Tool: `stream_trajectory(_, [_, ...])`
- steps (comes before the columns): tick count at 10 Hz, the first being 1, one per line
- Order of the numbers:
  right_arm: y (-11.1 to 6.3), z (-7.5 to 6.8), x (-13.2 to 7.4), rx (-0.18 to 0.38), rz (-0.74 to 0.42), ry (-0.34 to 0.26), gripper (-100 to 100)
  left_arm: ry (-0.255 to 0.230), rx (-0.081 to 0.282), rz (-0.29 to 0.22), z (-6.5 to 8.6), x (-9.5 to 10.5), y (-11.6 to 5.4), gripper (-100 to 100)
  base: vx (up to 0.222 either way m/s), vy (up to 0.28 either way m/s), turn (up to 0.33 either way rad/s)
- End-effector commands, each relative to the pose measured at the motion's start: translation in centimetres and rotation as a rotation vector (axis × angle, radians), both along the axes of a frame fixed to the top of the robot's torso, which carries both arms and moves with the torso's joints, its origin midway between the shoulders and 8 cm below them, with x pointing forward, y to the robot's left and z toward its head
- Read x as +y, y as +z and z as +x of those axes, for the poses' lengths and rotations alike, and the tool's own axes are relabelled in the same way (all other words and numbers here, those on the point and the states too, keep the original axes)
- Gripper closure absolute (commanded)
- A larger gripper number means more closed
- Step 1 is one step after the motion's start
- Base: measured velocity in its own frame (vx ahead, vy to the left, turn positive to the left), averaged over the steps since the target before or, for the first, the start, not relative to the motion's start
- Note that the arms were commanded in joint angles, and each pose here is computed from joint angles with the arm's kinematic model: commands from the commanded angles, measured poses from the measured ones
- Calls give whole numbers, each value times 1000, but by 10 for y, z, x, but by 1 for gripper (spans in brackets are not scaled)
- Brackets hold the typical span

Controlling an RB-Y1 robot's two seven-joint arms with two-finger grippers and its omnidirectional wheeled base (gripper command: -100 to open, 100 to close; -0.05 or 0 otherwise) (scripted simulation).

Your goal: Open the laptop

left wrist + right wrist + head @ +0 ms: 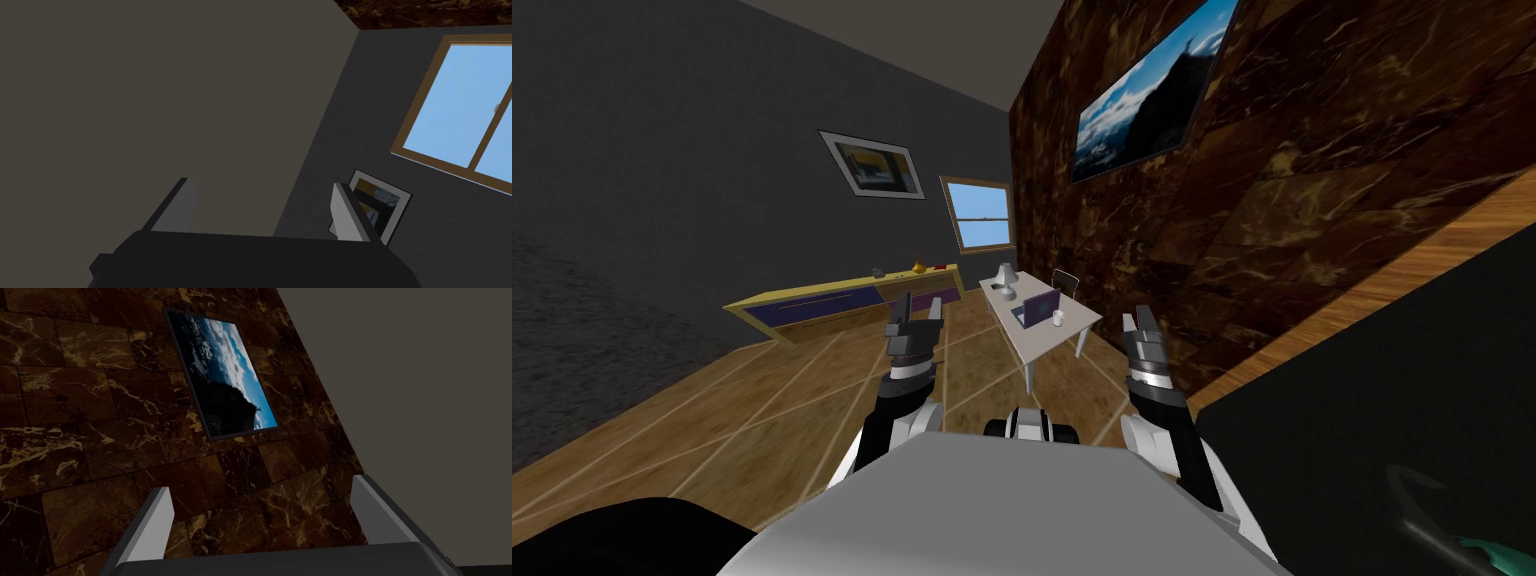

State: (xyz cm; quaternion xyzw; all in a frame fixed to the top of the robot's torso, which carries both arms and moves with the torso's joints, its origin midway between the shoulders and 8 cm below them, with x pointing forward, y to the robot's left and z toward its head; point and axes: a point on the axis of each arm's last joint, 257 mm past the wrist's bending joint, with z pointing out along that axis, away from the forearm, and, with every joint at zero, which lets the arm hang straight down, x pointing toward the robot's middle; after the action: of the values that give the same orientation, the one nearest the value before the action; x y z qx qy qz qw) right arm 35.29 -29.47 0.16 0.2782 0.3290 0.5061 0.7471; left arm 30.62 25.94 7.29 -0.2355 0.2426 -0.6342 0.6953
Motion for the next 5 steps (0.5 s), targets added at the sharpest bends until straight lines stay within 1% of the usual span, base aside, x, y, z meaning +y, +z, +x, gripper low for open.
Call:
stream_trajectory(1, [-22, 4, -3, 92, -123, -24, -100, 0, 0, 0, 0, 0, 0, 0, 11, 94, -69])
stream_trajectory(3, [-44, 5, -10, 178, -237, -52, -100, 0, 0, 0, 0, 0, 0, 0, 16, 119, -86])
stream_trajectory(5, [-70, 3, -20, 272, -367, -84, -100, 0, 0, 0, 0, 0, 0, 0, 48, 134, -107])
